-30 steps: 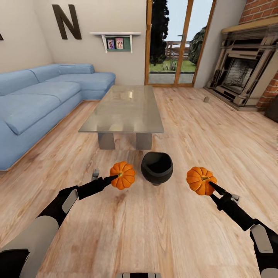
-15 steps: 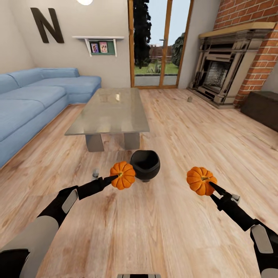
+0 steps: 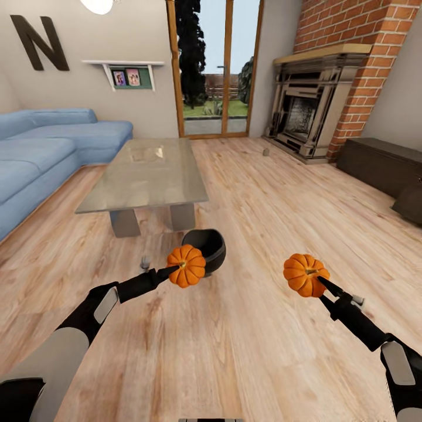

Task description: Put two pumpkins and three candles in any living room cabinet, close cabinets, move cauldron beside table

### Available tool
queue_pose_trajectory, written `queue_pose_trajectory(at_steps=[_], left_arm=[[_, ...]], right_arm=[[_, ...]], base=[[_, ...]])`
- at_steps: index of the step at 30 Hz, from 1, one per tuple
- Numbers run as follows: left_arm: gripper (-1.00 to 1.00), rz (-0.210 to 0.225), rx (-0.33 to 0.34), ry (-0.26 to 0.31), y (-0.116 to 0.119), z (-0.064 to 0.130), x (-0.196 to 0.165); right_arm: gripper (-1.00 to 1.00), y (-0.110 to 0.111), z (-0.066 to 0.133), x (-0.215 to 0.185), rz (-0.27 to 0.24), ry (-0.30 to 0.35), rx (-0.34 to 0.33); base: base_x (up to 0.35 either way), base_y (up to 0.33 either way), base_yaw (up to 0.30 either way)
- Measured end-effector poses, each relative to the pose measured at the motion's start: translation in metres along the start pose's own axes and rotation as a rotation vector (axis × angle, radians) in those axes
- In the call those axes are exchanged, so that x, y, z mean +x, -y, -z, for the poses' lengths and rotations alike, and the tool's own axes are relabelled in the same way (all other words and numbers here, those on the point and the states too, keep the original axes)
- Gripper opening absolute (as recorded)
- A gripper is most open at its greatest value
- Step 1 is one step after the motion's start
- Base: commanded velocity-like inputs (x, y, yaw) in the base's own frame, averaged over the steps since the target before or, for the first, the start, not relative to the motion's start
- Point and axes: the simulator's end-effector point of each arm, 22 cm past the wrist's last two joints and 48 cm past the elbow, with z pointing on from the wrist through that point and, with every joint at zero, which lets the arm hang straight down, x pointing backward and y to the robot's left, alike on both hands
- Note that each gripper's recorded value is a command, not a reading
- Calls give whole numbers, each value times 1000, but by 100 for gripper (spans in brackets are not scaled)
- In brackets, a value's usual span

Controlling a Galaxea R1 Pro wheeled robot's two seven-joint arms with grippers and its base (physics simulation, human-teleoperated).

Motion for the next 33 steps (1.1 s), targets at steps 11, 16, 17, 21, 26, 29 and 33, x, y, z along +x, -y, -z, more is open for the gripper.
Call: queue_pose_trajectory(at_steps=[11, 16, 17, 21, 26, 29, 33], left_arm=[[-100, -41, 19, 16, 28, 4, -14], [-100, -59, 27, 21, 39, 5, -20], [-100, -62, 28, 22, 41, 6, -21], [-100, -76, 34, 27, 51, 7, -25], [-100, -94, 43, 33, 63, 9, -30], [-100, -104, 48, 37, 70, 11, -33], [-100, -113, 49, 38, 74, 12, -35]], right_arm=[[-100, -30, 2, -8, 12, 14, -52], [-100, -42, 3, -11, 21, 19, -70], [-100, -45, 3, -12, 22, 21, -74], [-100, -54, 4, -13, 28, 25, -88], [-100, -65, 6, -16, 36, 30, -106], [-100, -72, 7, -17, 40, 33, -117], [-100, -77, 8, -19, 43, 36, -124]], base=[[0, 0, -124], [0, 0, -5], [0, 0, -1], [0, 0, 0], [0, 0, 0], [0, 0, 0], [0, 0, -18]])
